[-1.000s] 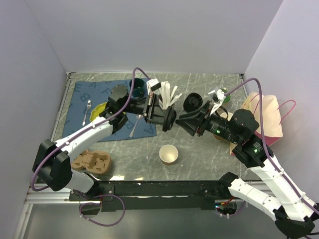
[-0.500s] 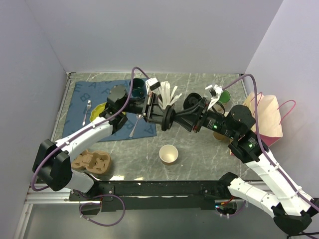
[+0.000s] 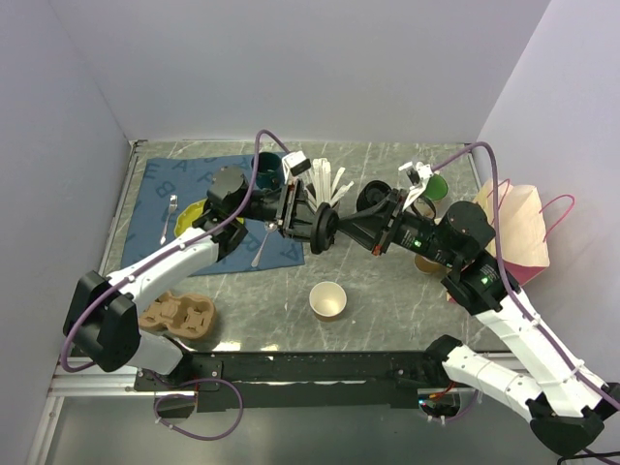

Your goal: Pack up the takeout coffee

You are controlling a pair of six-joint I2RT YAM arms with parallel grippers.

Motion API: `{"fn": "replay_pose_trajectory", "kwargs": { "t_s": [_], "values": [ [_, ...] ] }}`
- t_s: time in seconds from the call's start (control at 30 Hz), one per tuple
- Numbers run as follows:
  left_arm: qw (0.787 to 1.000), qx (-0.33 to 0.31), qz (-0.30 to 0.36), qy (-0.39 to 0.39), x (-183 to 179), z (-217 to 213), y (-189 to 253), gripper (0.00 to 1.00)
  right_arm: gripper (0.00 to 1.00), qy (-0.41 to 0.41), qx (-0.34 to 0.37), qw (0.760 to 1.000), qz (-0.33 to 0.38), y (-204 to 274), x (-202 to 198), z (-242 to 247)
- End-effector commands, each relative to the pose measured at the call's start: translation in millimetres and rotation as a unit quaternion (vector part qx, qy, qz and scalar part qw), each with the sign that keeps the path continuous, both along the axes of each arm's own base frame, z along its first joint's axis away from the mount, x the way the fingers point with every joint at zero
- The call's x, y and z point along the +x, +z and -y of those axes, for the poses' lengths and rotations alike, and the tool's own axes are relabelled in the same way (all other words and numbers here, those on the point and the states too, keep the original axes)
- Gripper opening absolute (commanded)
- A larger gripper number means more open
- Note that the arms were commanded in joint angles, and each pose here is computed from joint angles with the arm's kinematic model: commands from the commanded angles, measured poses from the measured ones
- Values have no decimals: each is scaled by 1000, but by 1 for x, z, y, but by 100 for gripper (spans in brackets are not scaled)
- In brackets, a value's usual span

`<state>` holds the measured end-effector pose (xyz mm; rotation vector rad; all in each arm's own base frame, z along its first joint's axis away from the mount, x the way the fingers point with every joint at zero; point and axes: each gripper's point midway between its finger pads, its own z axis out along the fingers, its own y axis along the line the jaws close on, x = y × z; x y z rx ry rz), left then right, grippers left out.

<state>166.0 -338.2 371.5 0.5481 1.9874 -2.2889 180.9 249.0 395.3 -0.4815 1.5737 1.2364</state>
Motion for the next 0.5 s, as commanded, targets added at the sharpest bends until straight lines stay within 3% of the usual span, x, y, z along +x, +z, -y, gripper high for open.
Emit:
{"fn": "replay_pose_trajectory", "kwargs": {
  "t_s": [0.0, 0.13, 0.23, 0.4, 0.47],
  "values": [
    [999, 11, 15, 34, 2, -2, 0, 60, 0, -21, 13, 999, 26, 27, 1, 7],
    [988, 64, 53, 130, 37, -10, -16, 77, 0, -61, -22, 998, -4, 18, 5, 20],
    [962, 130, 33, 237, 73, -35, -41, 97, 0, -95, -67, 992, -47, 3, 7, 34],
    [924, 185, 10, 333, 103, -78, -68, 97, 0, -127, -145, 971, -137, -29, 5, 49],
    [895, 242, -20, 375, 115, -101, -95, 96, 0, -135, -181, 957, -184, -50, 0, 54]
  ]
}}
